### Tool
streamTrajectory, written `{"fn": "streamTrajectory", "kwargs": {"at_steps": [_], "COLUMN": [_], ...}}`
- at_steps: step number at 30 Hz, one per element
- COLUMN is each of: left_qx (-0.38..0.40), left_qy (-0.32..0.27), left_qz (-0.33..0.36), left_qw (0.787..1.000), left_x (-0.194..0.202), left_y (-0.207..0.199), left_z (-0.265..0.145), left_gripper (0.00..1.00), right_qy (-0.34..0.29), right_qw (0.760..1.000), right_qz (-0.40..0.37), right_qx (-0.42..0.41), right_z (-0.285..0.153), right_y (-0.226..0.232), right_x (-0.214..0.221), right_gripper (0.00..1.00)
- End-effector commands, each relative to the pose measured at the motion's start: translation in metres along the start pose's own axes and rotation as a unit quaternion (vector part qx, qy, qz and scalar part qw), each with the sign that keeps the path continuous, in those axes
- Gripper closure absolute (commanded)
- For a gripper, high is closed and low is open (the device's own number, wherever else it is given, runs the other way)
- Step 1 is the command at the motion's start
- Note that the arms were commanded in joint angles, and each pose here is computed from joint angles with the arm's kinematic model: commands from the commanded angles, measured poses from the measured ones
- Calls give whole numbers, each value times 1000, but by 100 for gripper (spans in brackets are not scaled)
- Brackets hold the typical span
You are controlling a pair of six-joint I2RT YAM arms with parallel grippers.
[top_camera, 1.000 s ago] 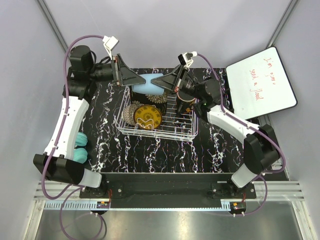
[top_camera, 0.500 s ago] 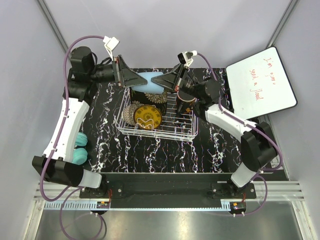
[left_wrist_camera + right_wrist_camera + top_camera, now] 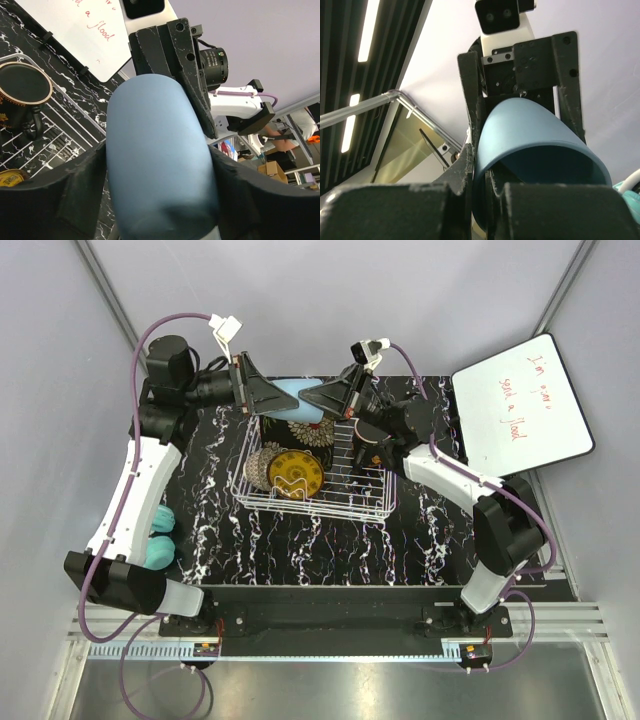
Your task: Load the mixed dishes into the dish rack
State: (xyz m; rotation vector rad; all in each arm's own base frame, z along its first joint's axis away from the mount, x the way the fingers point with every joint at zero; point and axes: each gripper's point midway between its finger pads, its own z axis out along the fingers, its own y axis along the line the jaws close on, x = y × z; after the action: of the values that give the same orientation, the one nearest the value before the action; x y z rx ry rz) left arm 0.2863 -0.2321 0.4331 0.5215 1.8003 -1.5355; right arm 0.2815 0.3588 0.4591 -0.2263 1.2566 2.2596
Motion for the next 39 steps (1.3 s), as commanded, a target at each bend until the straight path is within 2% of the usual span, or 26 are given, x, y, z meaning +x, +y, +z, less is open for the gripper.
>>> {"fn": "streamTrajectory", "kwargs": {"at_steps": [1,2,4,5,6,8,9,10,13,14,17,20,21,25,26,27,28,29,30,31,32,33,35,36,37,39], "left_qx": [28,28,29,28,28,28,24,25,13,12,-6,-18,-26,-54,-53,-86,-101,-95,-129,-130,-122,-130,-125,-127,-123,-131], "left_qy": [10,11,13,13,12,11,15,16,12,7,8,15,20,31,39,53,65,91,108,122,135,155,185,204,219,259], "left_qz": [21,21,20,19,20,30,24,31,64,100,112,117,111,131,162,163,180,231,242,253,269,264,277,279,284,294], "left_qw": [999,999,999,999,999,999,999,999,998,995,994,993,993,989,985,981,976,964,955,951,946,943,935,930,925,911], "left_x": [6,6,8,8,8,6,7,6,-2,-9,-11,-8,-5,-2,1,8,13,25,32,38,45,52,59,66,71,84], "left_y": [-19,-20,-19,-19,-19,-23,-21,-23,-33,-41,-42,-37,-32,-17,-19,-7,-3,-8,7,11,9,22,38,45,51,73], "left_z": [4,4,5,5,4,3,3,3,-4,-6,-11,-11,-12,-9,-4,-1,3,15,19,25,33,40,55,57,60,70], "left_gripper": [39,57,74,92,99,100,100,100,100,100,100,100,100,100,100,100,100,100,100,100,100,100,100,100,100,100], "right_qy": [-9,-7,-5,-6,-6,-5,-4,2,-11,-19,-47,-40,-44,-57,-53,-51,-59,-62,-69,-88,-89,-100,-127,-143,-163,-192], "right_qw": [999,999,999,1000,1000,1000,1000,1000,999,999,996,992,991,979,976,974,968,962,959,947,932,922,887,877,858,836], "right_qz": [-10,-11,-9,-6,-3,1,-1,-1,2,0,-16,-32,-49,-56,-70,-81,-73,-93,-121,-118,-169,-204,-240,-266,-268,-290], "right_qx": [-29,-32,-30,-28,-26,-16,-14,-4,35,44,78,114,118,188,201,204,231,248,247,285,307,312,372,374,407,424], "right_z": [13,15,15,15,14,12,10,7,-21,-30,-61,-82,-90,-123,-128,-130,-140,-148,-149,-161,-167,-169,-192,-196,-211,-226], "right_y": [8,11,7,4,3,-4,-3,-7,-26,-28,-30,-31,-19,-28,-30,-23,-29,-32,-14,-21,-18,3,3,22,20,36], "right_x": [-2,-2,-1,-1,0,1,2,2,-2,-6,-21,-19,-23,-22,-20,-18,-20,-20,-18,-20,-23,-21,-26,-23,-25,-22], "right_gripper": [100,100,100,100,100,99,93,78,64,61,53,47,41,36,35,34,31,30,30,30,30,30,30,30,30,30]}}
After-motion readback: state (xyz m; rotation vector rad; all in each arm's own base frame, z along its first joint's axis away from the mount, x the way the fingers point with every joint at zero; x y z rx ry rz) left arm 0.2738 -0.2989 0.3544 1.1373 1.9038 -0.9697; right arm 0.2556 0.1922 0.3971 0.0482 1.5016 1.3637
